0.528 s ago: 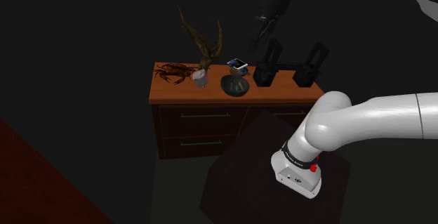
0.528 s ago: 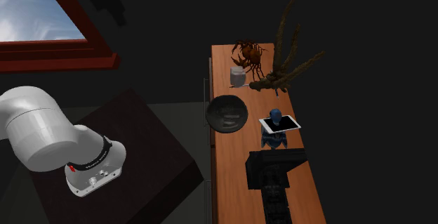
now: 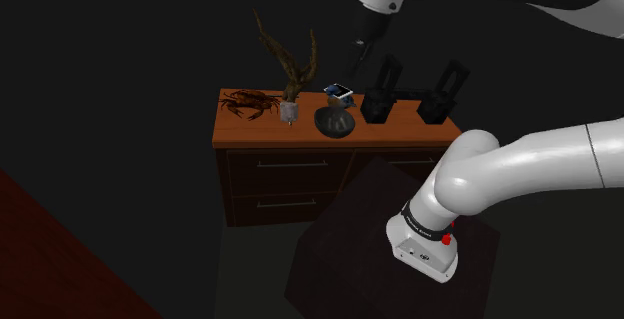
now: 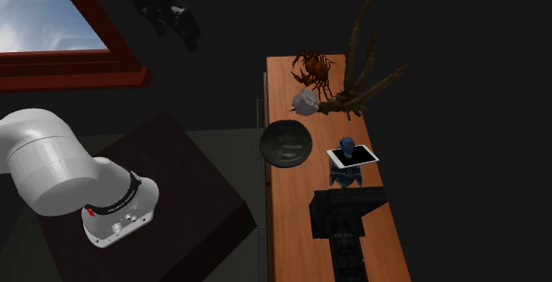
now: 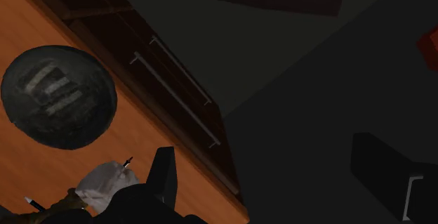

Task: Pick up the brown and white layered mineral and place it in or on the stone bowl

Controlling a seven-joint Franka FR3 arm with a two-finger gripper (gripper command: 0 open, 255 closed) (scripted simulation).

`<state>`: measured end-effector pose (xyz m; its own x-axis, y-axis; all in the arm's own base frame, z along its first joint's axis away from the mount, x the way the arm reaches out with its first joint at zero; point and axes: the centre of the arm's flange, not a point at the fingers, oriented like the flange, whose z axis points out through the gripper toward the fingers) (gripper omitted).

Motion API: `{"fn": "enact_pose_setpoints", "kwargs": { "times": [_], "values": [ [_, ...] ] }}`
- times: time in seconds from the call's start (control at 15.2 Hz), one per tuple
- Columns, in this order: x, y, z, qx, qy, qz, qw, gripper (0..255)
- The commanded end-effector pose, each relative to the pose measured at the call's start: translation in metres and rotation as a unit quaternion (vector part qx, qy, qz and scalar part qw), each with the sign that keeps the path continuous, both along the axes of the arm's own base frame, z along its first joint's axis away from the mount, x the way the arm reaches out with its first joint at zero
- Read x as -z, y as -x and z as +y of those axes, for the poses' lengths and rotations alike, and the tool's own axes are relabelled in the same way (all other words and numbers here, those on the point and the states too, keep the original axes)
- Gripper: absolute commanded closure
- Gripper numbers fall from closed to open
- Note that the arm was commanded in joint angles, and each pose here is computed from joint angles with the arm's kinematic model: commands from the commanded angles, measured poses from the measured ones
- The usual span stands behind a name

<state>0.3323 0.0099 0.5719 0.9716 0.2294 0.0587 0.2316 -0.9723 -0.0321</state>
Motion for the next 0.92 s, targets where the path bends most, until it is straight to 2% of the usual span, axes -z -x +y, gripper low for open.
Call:
{"fn": "enact_pose_setpoints", "kwargs": {
  "times": [0.0,0.4,0.86],
  "values": [
    [0.019,-0.017,-0.011,-0.021,0.003,0.000,0.9998,0],
    [0.072,-0.066,-0.042,-0.080,0.010,0.001,0.9967,0],
    [0.134,-0.128,-0.071,-0.149,0.018,0.002,0.9887,0]
  ]
}}
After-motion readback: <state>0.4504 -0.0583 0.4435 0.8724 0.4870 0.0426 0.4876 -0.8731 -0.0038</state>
